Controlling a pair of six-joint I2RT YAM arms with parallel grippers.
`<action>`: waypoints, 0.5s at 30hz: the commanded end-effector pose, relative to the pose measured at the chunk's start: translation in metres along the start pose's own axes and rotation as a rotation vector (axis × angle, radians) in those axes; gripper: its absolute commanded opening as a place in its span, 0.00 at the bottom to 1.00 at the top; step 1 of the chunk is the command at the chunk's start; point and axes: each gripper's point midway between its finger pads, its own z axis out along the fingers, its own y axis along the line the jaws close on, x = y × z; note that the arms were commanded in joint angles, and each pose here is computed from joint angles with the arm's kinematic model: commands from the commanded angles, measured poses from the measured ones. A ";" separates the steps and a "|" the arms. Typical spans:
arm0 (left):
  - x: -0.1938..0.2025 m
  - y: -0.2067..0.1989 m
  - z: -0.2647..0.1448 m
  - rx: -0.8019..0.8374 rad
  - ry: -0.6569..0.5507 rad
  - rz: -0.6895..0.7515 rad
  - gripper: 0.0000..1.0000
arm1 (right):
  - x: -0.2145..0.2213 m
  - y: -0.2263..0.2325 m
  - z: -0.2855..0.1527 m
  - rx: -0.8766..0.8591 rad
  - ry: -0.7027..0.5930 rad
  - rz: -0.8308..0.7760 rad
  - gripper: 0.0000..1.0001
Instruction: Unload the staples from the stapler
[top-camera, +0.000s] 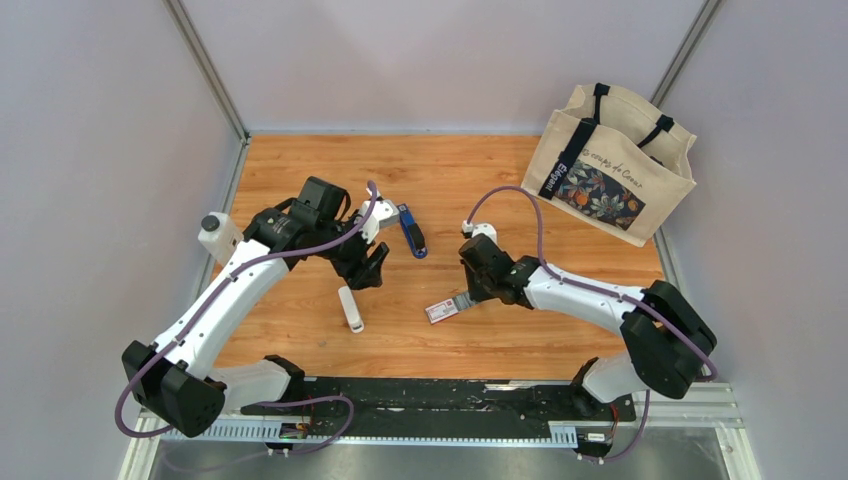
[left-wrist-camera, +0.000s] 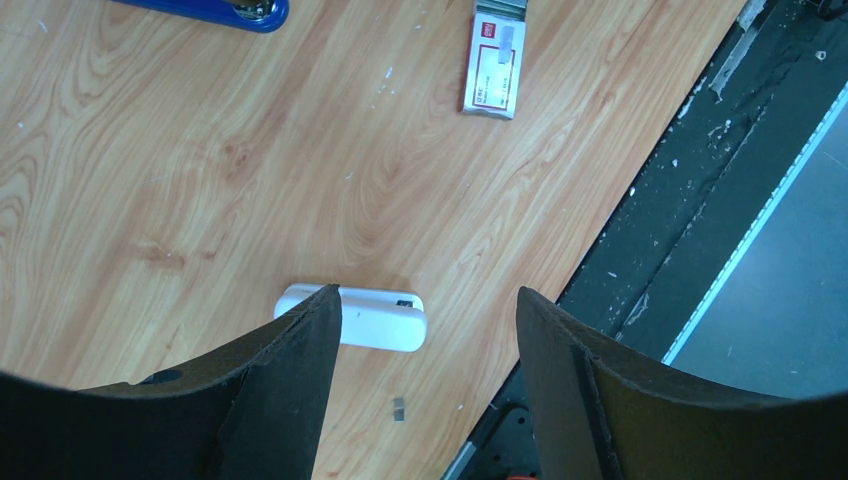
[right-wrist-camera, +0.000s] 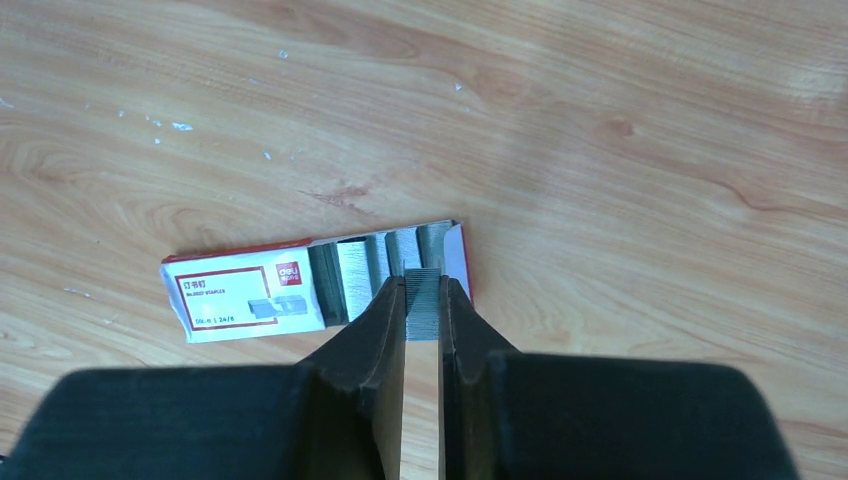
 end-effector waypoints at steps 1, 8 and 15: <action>0.000 -0.001 0.000 0.003 -0.001 0.028 0.73 | -0.005 0.010 -0.007 -0.018 -0.037 0.012 0.07; 0.000 0.000 0.000 -0.001 -0.001 0.029 0.73 | 0.003 0.019 -0.004 -0.034 -0.023 -0.004 0.07; -0.001 0.000 0.000 0.000 -0.002 0.029 0.73 | 0.006 0.022 0.002 -0.033 -0.005 -0.018 0.08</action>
